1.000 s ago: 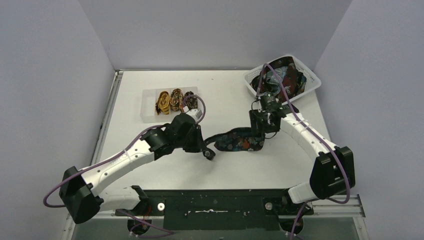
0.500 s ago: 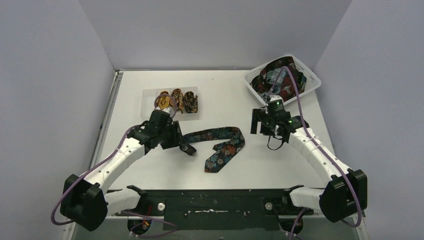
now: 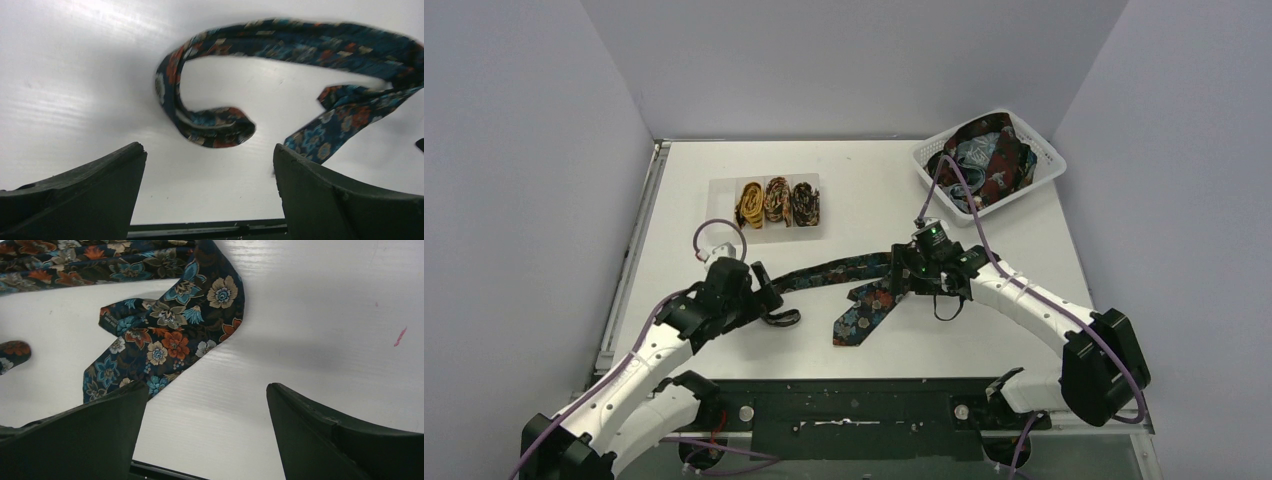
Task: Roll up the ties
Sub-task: Flatten out the tie at the center of the board.
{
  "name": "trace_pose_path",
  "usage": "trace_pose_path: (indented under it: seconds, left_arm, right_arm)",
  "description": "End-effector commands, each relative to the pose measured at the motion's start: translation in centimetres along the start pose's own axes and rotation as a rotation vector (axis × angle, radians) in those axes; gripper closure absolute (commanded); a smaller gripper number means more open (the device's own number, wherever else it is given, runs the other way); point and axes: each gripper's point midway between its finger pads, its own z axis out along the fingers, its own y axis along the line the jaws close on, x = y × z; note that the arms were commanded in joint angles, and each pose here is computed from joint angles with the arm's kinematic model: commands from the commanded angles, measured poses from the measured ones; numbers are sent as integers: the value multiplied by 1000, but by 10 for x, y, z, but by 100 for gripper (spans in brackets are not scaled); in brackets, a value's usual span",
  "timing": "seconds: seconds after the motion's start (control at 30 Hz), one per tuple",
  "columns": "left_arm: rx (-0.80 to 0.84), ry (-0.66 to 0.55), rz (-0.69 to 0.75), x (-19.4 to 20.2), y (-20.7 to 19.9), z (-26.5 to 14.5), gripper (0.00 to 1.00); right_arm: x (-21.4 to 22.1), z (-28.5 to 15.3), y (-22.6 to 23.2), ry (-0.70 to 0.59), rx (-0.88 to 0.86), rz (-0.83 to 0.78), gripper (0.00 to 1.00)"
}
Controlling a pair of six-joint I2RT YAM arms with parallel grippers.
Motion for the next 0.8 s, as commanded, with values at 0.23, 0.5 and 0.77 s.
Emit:
trace_pose_path:
  seconds: [0.23,0.5,0.77]
  left_arm:
    - [-5,-35,-353,36,-12,21,4]
    - [-107,-44,-573,43,-7,42,5]
    - [-225,-42,-660,48,-1,57,16]
  right_arm:
    - [-22,8,13,-66,26,26,6]
    - [-18,8,7,-53,59,7,6]
    - [-18,5,3,-55,81,-14,5]
